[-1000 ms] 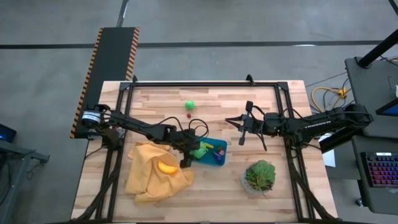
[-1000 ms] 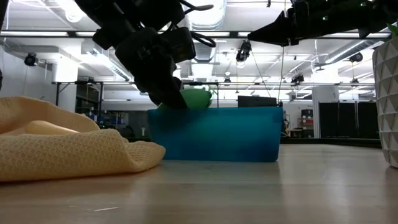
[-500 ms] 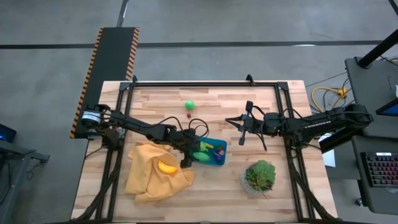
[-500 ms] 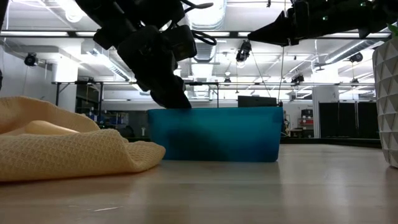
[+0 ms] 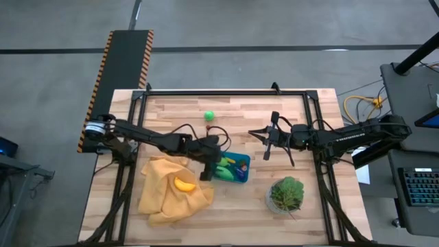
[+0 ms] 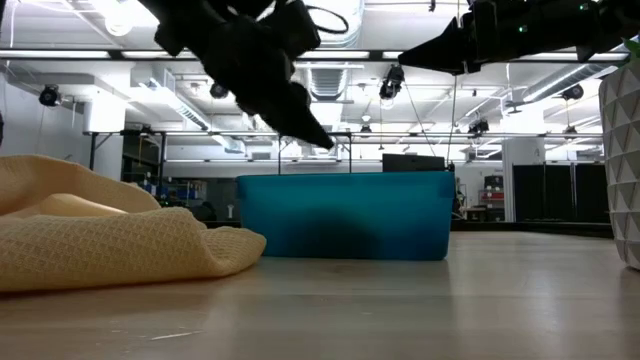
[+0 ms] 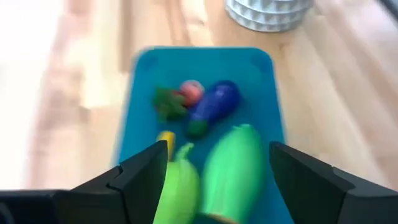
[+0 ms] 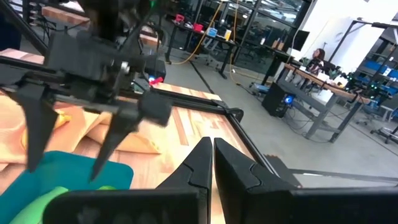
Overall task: Pick and placing Produce into tupperware
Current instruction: Put the red cherry into the blue bin
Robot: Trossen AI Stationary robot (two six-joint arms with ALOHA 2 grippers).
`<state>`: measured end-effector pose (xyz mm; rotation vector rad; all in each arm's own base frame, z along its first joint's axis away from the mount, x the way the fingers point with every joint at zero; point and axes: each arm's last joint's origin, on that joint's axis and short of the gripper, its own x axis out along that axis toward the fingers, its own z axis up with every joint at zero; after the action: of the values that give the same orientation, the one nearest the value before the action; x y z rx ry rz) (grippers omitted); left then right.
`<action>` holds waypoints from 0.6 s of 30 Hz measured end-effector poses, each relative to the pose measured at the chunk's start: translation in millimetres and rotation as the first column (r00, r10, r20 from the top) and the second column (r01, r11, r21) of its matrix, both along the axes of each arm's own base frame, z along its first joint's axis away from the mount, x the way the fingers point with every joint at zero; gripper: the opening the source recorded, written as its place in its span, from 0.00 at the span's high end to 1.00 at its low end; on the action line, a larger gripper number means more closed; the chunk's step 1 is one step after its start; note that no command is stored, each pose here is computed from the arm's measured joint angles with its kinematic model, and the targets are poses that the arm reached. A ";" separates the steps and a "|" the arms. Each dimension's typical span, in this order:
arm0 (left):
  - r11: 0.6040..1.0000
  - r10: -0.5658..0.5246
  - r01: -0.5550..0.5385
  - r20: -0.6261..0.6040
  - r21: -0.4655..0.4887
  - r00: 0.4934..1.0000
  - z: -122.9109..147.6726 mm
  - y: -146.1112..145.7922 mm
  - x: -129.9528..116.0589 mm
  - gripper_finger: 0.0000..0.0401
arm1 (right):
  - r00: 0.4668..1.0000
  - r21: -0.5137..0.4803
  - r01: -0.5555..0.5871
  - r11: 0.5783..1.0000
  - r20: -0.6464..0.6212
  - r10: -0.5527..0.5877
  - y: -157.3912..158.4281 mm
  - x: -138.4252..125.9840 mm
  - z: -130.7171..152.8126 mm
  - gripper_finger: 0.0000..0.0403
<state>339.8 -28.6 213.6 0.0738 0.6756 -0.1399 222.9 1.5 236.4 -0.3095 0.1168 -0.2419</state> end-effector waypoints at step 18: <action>0.798 0.300 -0.317 0.118 0.512 0.946 42.2 32.0 -16.7 0.34 | 1.000 -0.001 0.016 1.000 -0.007 -0.016 -0.5 -0.2 -0.7 0.98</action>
<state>323.1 3.5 255.9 0.4921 0.6704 0.3705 222.7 1.0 235.7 -0.3104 0.1263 -0.2571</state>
